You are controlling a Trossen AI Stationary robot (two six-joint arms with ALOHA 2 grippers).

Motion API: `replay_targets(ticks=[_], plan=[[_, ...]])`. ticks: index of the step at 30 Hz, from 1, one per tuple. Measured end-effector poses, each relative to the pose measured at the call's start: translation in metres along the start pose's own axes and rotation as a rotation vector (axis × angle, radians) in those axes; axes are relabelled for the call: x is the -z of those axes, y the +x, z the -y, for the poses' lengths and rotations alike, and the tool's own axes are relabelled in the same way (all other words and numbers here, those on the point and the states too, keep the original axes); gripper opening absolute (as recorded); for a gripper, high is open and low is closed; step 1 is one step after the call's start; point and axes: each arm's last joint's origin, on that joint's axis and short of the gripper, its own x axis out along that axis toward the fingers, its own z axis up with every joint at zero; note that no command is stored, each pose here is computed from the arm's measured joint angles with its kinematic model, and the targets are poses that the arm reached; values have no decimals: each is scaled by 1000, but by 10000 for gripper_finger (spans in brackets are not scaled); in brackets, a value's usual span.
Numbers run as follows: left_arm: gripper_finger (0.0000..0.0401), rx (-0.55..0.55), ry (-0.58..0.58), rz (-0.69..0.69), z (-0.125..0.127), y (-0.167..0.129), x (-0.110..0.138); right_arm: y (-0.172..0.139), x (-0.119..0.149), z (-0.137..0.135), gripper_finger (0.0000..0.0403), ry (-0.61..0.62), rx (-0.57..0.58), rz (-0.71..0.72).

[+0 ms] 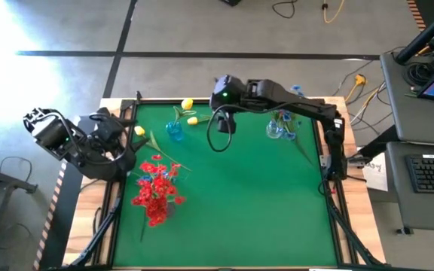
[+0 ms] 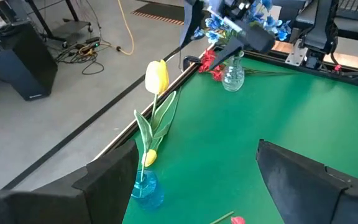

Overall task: Sort flowers into vase by color
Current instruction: Put the top yellow tulip into the blue vase

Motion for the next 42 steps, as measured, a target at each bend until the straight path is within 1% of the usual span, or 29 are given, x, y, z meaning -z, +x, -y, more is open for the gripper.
replay_targets(ticks=[4, 12, 17, 21, 23, 28, 32, 38, 42], plan=[[310, -7, 16, -6, 6, 2, 0, 17, 2, -4, 327, -8, -15, -42], [310, -35, 39, 2, 15, 7, 1, 64, 10, -18, 327, -25, -60, -146], [310, -36, 42, 1, 16, 7, 1, 92, 23, -26, 327, -18, -145, -194], [310, -37, 55, 1, 15, 7, 1, 115, 31, -23, 327, 6, -122, -146], [310, -37, 64, 1, 15, 7, 1, 128, 36, -23, 327, -4, -102, -112], [310, -35, 62, -1, 16, 7, 1, 152, 56, -25, 327, -39, -92, -102], [310, -34, 58, -2, 16, 7, 1, 171, 73, -23, 327, -30, -69, -81], [310, -35, 54, 2, 16, 7, 1, 186, 85, -13, 327, -5, -15, 5], [310, -36, 47, 4, 16, 7, 1, 189, 90, -1, 327, 19, -8, 32]])
